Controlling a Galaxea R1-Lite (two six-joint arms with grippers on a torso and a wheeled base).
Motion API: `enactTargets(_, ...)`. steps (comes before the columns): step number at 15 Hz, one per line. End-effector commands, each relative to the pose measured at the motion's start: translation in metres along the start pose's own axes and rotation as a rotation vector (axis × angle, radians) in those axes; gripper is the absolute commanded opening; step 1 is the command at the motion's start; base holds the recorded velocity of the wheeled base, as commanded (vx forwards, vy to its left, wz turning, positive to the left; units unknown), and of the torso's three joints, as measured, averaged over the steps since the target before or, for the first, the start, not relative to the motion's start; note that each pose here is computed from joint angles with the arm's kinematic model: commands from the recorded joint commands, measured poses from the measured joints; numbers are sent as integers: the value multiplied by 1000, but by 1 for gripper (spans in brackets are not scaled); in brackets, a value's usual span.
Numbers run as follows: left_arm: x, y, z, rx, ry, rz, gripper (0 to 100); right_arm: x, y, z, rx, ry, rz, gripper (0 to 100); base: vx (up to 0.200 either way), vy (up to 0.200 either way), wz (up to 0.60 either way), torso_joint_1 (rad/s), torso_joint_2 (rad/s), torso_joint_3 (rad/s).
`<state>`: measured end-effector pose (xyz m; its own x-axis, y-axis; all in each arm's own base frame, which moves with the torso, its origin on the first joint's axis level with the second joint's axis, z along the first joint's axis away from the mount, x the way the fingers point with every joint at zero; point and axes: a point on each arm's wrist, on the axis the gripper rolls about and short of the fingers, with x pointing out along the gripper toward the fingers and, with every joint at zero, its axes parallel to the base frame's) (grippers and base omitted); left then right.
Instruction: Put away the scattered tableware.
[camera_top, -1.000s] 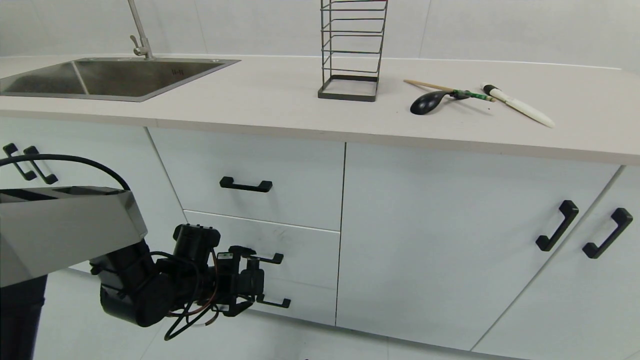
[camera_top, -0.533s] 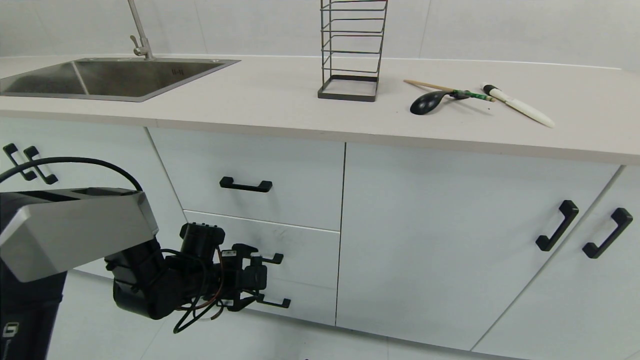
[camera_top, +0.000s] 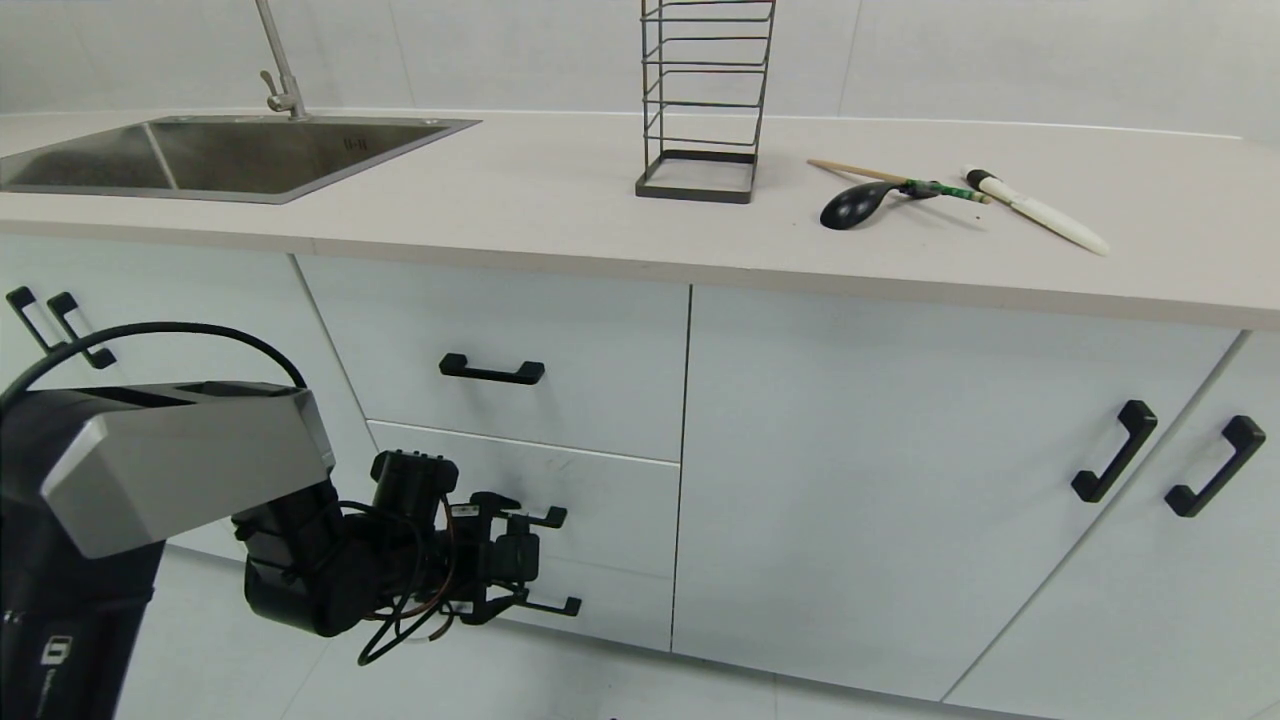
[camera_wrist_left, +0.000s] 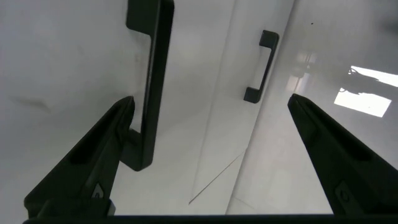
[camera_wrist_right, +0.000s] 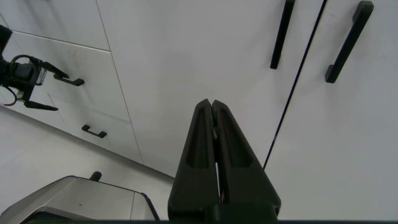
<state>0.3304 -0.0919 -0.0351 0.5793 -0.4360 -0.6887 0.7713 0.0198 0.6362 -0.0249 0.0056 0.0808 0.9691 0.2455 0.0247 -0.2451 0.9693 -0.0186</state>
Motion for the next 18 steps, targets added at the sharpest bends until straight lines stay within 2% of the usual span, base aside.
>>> enactTargets(1,4,-5,-2,-4,5,-20,100,0,0,0,0,1,0,0,0,0,0,0,0,0)
enactTargets(3,4,-9,-3,-5,7,-34,100,0,0,0,0,1,0,0,0,0,0,0,0,0)
enactTargets(6,-4,-23,-5,-27,21,-79,100,0,0,0,0,1,0,0,0,0,0,0,0,0)
enactTargets(10,-21,-28,-3,-38,23,-91,100,0,0,0,0,1,0,0,0,0,0,0,0,0)
enactTargets(12,-29,-33,-2,-40,27,-106,100,0,0,0,-1,1,0,0,0,0,0,0,0,0)
enactTargets(18,-51,-37,6,-29,18,-104,100,0,0,0,0,1,2,0,0,0,0,0,0,0)
